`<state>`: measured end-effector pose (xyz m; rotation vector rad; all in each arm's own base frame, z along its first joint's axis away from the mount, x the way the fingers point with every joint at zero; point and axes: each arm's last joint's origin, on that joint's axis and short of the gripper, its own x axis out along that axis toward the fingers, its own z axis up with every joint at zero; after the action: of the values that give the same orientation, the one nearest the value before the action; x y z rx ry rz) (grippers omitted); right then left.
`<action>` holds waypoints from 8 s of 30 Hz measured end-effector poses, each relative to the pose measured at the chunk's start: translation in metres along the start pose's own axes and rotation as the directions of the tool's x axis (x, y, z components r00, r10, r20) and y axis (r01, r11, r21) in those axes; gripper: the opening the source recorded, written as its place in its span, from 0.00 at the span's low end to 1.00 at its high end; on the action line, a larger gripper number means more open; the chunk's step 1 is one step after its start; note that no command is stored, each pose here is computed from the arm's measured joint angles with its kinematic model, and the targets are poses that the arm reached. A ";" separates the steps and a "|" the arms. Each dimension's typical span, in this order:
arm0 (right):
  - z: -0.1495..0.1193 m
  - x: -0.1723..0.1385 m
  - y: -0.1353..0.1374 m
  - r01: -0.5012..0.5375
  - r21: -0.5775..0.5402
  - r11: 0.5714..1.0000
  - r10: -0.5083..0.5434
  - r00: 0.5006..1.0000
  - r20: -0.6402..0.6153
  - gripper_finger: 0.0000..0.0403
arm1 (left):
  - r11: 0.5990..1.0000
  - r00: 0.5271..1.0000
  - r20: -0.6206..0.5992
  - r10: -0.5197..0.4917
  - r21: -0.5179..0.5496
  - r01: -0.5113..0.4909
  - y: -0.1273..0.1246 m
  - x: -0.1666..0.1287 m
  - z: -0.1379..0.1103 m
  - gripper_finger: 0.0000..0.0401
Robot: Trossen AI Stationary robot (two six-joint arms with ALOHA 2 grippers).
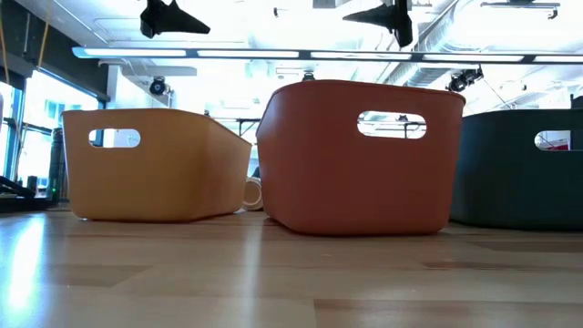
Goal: Sort soda cans
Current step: Put the bottom green soda can into the yellow bin
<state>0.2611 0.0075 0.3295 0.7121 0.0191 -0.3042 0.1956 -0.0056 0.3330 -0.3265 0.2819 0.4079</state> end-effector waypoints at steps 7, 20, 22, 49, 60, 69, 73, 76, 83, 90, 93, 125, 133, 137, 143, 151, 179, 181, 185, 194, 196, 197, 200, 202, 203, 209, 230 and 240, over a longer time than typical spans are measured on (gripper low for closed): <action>-0.002 0.000 -0.002 0.018 -0.013 1.000 -0.018 1.000 -0.024 0.73 | 1.000 1.000 0.004 0.010 -0.012 -0.009 0.000 0.000 0.000 0.87; -0.007 0.000 -0.007 0.062 -0.019 0.998 -0.063 0.995 -0.071 0.73 | 0.999 0.999 0.014 0.033 -0.028 -0.033 0.001 0.000 0.000 0.87; -0.008 -0.001 -0.008 0.073 -0.024 0.997 -0.074 0.994 -0.084 0.73 | 0.999 0.999 0.018 0.047 -0.027 -0.047 0.001 0.000 0.000 0.87; -0.010 -0.001 -0.009 0.092 0.012 0.996 -0.091 0.991 -0.100 0.73 | 0.998 0.998 0.018 0.053 -0.026 -0.052 0.002 0.000 0.000 0.87; -0.020 0.000 0.001 -0.059 0.155 0.986 0.097 0.964 -0.248 0.73 | 0.998 0.998 -0.032 0.062 -0.031 -0.063 0.003 0.000 -0.005 0.87; -0.113 -0.050 0.062 0.025 0.458 0.889 0.341 0.633 -0.695 0.73 | 0.997 0.999 -0.046 0.017 -0.071 -0.020 0.002 0.000 -0.005 0.87; -0.143 -0.091 0.082 0.190 0.513 0.837 0.350 0.535 -0.769 0.73 | 0.995 0.999 -0.037 0.010 -0.096 -0.014 0.001 0.000 -0.004 0.87; -0.160 -0.122 0.086 0.358 0.486 0.797 0.308 0.452 -0.837 0.73 | 0.992 0.999 -0.032 -0.025 -0.124 0.020 0.000 0.000 -0.002 0.87; -0.167 -0.169 0.086 0.665 0.239 0.707 0.090 0.252 -0.964 0.73 | 0.990 0.998 -0.036 -0.053 -0.129 0.048 -0.001 0.000 -0.002 0.87; -0.134 -0.189 0.083 0.799 -0.047 0.600 -0.217 0.106 -0.970 0.73 | 0.991 0.998 -0.036 -0.053 -0.128 0.048 -0.001 0.000 -0.002 0.87; -0.138 -0.188 0.081 0.812 -0.102 0.574 -0.285 0.082 -0.955 0.73 | 0.991 0.998 -0.037 -0.053 -0.121 0.048 -0.001 0.000 -0.002 0.87; -0.175 -0.168 0.088 0.779 -0.423 0.464 -0.553 -0.118 -0.825 0.73 | 0.988 0.996 -0.048 -0.078 -0.136 0.071 -0.002 0.000 -0.002 0.87; -0.179 -0.171 0.083 0.773 -0.465 0.433 -0.556 -0.177 -0.812 0.73 | 0.988 0.996 -0.048 -0.078 -0.136 0.071 -0.002 0.000 -0.002 0.87; -0.187 -0.169 0.079 0.753 -0.474 0.457 -0.548 -0.182 -0.817 0.73 | 0.988 0.996 -0.048 -0.078 -0.137 0.070 -0.002 0.000 -0.002 0.87; -0.187 -0.168 0.077 0.753 -0.470 0.461 -0.573 -0.152 -0.805 0.73 | 0.988 0.996 -0.047 -0.077 -0.136 0.070 -0.002 0.000 -0.002 0.87; -0.183 -0.165 0.086 0.765 -0.415 0.492 -0.567 -0.080 -0.820 0.73 | 0.989 0.996 -0.047 -0.077 -0.131 0.071 -0.002 0.000 -0.002 0.87; -0.174 -0.165 0.087 0.724 -0.393 0.567 -0.571 0.001 -0.821 0.73 | 0.988 0.996 -0.048 -0.078 -0.136 0.070 -0.002 0.000 -0.002 0.87; -0.167 -0.165 0.091 0.722 -0.368 0.586 -0.562 0.035 -0.826 0.73 | 0.988 0.996 -0.048 -0.078 -0.137 0.071 -0.002 0.000 -0.002 0.87; -0.162 -0.166 0.095 0.724 -0.368 0.584 -0.563 0.034 -0.826 0.73 | 0.988 0.996 -0.048 -0.077 -0.137 0.070 -0.002 0.000 -0.002 0.87; -0.178 -0.163 0.097 0.760 -0.323 0.564 -0.553 0.057 -0.831 0.73 | 0.991 0.995 -0.073 -0.062 -0.119 0.053 -0.001 0.000 -0.005 0.87; -0.185 -0.161 0.096 0.763 -0.337 0.552 -0.567 0.047 -0.822 0.73 | 0.992 0.995 -0.076 -0.061 -0.118 0.052 -0.001 0.000 -0.005 0.87; -0.188 -0.161 0.096 0.764 -0.346 0.544 -0.573 0.037 -0.819 0.73 | 0.992 0.995 -0.077 -0.061 -0.117 0.052 -0.001 0.000 -0.005 0.87; -0.194 -0.157 0.094 0.773 -0.376 0.511 -0.590 -0.003 -0.807 0.73 | 0.992 0.995 -0.076 -0.059 -0.117 0.050 0.000 0.000 -0.005 0.87; -0.196 -0.157 0.092 0.774 -0.401 0.490 -0.603 -0.031 -0.797 0.73 | 0.992 0.996 -0.075 -0.056 -0.119 0.047 0.000 0.000 -0.005 0.87; -0.197 -0.157 0.092 0.773 -0.411 0.482 -0.608 -0.043 -0.793 0.73 | 0.992 0.996 -0.074 -0.055 -0.120 0.046 0.001 0.000 -0.005 0.87; -0.194 -0.158 0.092 0.772 -0.417 0.480 -0.610 -0.048 -0.791 0.73 | 0.991 0.996 -0.072 -0.048 -0.129 0.039 0.002 0.001 -0.004 0.87; -0.199 -0.156 0.081 0.758 -0.444 0.478 -0.638 -0.047 -0.768 0.73 | 0.990 0.995 -0.077 -0.058 -0.133 0.048 0.002 0.001 -0.004 0.87; -0.214 -0.153 0.066 0.777 -0.425 0.464 -0.601 -0.076 -0.795 0.74 | 0.990 0.995 -0.081 -0.066 -0.133 0.055 0.001 0.001 -0.004 0.87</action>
<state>0.1521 0.2339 0.2284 0.9251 1.5828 -0.9403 0.1951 -0.0057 0.3283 -0.4808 0.3283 0.3535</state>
